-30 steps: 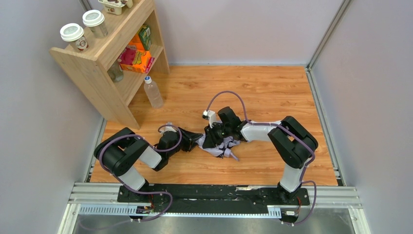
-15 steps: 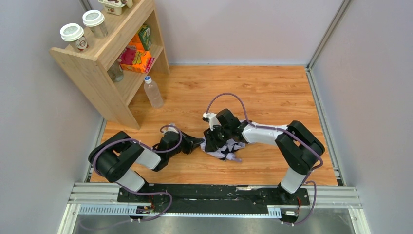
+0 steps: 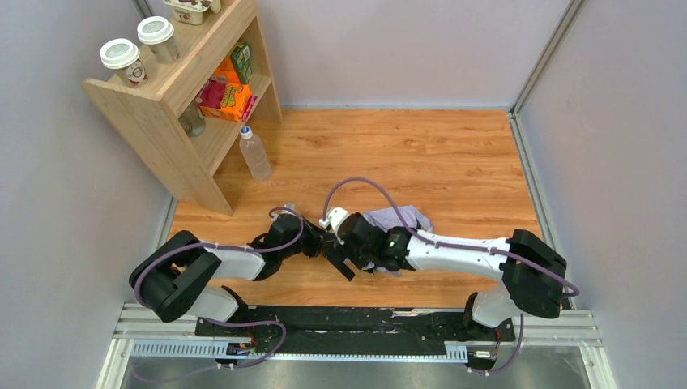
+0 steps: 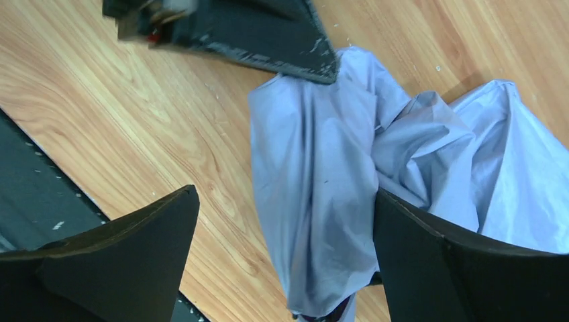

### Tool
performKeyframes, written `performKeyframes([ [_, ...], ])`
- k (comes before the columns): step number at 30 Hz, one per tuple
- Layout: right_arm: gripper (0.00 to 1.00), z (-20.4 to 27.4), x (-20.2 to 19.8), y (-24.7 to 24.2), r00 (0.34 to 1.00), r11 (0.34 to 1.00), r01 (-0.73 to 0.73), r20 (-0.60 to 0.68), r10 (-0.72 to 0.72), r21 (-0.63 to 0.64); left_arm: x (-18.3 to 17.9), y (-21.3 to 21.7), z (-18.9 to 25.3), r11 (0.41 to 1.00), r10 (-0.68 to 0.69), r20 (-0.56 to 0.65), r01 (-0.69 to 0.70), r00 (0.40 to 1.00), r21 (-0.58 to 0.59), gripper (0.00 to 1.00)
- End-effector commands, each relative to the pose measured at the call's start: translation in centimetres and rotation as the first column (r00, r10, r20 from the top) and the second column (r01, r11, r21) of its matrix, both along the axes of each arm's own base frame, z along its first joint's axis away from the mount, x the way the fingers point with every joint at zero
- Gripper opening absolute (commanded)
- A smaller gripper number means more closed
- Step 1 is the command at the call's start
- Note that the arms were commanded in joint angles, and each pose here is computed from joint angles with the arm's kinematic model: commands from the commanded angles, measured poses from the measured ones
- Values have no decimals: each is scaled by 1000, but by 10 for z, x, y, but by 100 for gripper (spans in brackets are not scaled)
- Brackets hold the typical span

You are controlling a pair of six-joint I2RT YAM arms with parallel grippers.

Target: Put away the umbrella

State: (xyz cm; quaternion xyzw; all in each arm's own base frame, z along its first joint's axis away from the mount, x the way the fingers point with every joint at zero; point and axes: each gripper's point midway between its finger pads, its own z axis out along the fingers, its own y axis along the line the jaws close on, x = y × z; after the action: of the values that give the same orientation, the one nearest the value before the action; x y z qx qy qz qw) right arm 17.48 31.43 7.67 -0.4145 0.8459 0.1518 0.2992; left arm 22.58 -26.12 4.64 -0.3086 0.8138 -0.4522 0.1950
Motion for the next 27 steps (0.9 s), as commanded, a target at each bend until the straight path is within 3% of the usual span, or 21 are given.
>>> performKeyframes([
  [1, 95, -6, 16, -20, 966, 980, 111, 251, -67, -166, -26, 24, -46, 983, -7, -147, 33, 989, 178, 0],
  [5, 90, -18, 38, -28, 900, 944, 251, 411, -146, -215, -29, 24, -45, 977, -13, -185, 51, 983, 205, 0],
  [7, 84, -29, 40, -28, 897, 936, 254, 420, -134, -243, -31, 29, -45, 970, 2, -209, 49, 978, 238, 0],
  [8, 77, -33, 42, -28, 894, 931, 268, 424, -145, -247, -30, 30, -42, 971, 5, -204, 44, 979, 236, 0],
  [12, 31, -66, 31, -27, 937, 939, 236, 315, -151, -252, -31, 33, -36, 970, 17, -200, 32, 980, 241, 0],
  [16, 0, -89, 5, -17, 983, 969, 139, 144, -111, -202, -26, 41, -30, 970, 47, -163, -6, 985, 243, 0],
  [17, 0, -95, -4, -15, 993, 978, 104, 74, -92, -180, -27, 45, -30, 972, 45, -152, -8, 987, 235, 0],
  [19, 0, -104, -14, -10, 996, 993, 54, -60, -60, -105, -19, 49, -19, 981, 49, -93, -31, 994, 191, 17],
  [22, 0, -109, -30, -3, 976, 1000, -10, -220, 8, -5, -11, 63, -2, 981, 79, 0, -78, 997, 175, 75],
  [24, 0, -109, -36, 2, 954, 998, -29, -298, 45, 57, -9, 74, 11, 974, 98, 55, -107, 994, 198, 75],
  [27, 0, -110, -39, 10, 911, 990, -22, -405, 78, 141, -6, 84, 42, 977, 131, 185, -158, 974, 140, 76],
])
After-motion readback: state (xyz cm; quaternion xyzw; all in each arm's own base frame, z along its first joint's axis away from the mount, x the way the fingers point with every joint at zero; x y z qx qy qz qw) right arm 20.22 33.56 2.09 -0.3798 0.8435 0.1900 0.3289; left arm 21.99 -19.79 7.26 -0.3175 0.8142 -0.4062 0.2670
